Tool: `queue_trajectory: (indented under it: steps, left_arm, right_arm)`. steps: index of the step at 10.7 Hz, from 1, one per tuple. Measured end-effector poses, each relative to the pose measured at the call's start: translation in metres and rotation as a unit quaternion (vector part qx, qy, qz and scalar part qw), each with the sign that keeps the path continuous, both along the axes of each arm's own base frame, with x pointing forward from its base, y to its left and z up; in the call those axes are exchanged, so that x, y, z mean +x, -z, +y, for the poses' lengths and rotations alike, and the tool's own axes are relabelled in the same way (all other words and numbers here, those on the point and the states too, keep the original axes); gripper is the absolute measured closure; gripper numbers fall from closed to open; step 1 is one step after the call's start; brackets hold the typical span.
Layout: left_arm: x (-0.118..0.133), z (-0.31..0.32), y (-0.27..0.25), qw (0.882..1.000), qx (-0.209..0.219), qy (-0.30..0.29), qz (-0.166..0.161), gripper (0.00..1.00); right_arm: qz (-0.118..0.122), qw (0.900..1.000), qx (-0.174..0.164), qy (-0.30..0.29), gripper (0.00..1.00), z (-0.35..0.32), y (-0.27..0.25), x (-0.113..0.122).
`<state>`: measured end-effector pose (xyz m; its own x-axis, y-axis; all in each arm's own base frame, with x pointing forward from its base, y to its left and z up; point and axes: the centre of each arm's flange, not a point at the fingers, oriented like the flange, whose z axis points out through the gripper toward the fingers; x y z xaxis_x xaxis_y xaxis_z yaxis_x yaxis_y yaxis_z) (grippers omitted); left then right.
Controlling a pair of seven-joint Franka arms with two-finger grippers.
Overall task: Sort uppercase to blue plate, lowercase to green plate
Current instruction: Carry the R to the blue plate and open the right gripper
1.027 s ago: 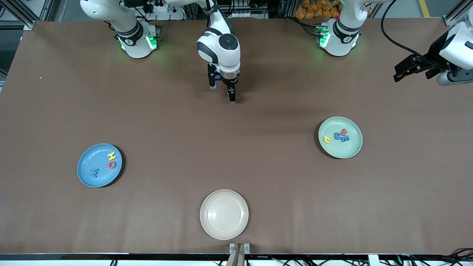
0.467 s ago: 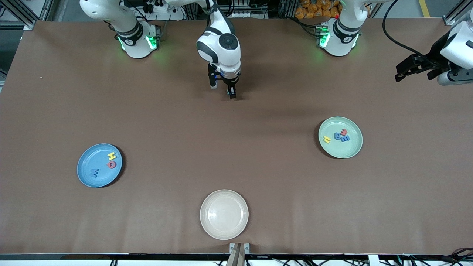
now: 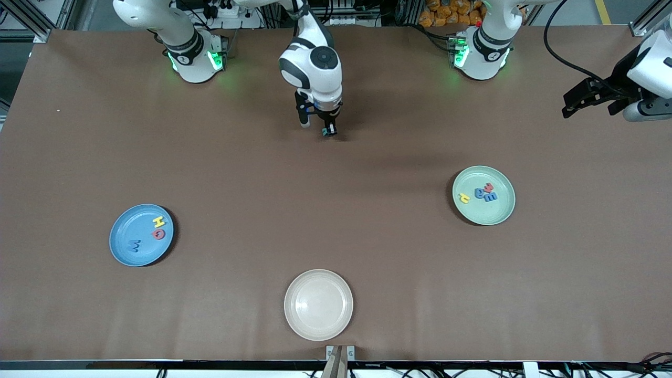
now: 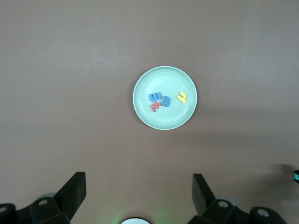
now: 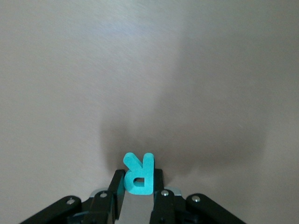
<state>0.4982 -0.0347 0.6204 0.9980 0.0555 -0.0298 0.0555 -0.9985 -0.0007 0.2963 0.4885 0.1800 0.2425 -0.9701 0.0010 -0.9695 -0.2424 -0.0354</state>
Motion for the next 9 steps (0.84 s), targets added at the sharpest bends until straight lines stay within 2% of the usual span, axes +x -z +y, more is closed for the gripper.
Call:
queue_trajectory:
  steps: [2,3,5,7,9]
  left_arm:
    - [0.001,0.006,0.0,1.0,0.0,-0.006,-0.001,0.0]
    - [0.001,0.01,0.0,1.0,0.0,-0.009,-0.001,0.0]
    - [0.002,0.017,0.002,1.0,0.0,-0.016,0.001,0.0]
    - [0.003,0.019,0.003,1.0,0.0,-0.018,0.001,0.0]
    - [0.003,0.018,0.003,1.0,0.0,-0.018,0.001,0.0]
  right_arm:
    - [-0.006,1.0,0.006,-0.028,0.71,-0.02,-0.008,0.045]
    - [-0.001,0.999,0.0,-0.048,0.71,-0.032,-0.018,0.071]
    - [0.035,0.994,-0.019,-0.106,0.71,-0.069,-0.054,0.135]
    - [0.07,0.984,-0.021,-0.165,0.71,-0.138,-0.087,0.197]
    - [0.09,0.97,-0.011,-0.226,0.71,-0.215,-0.097,0.238]
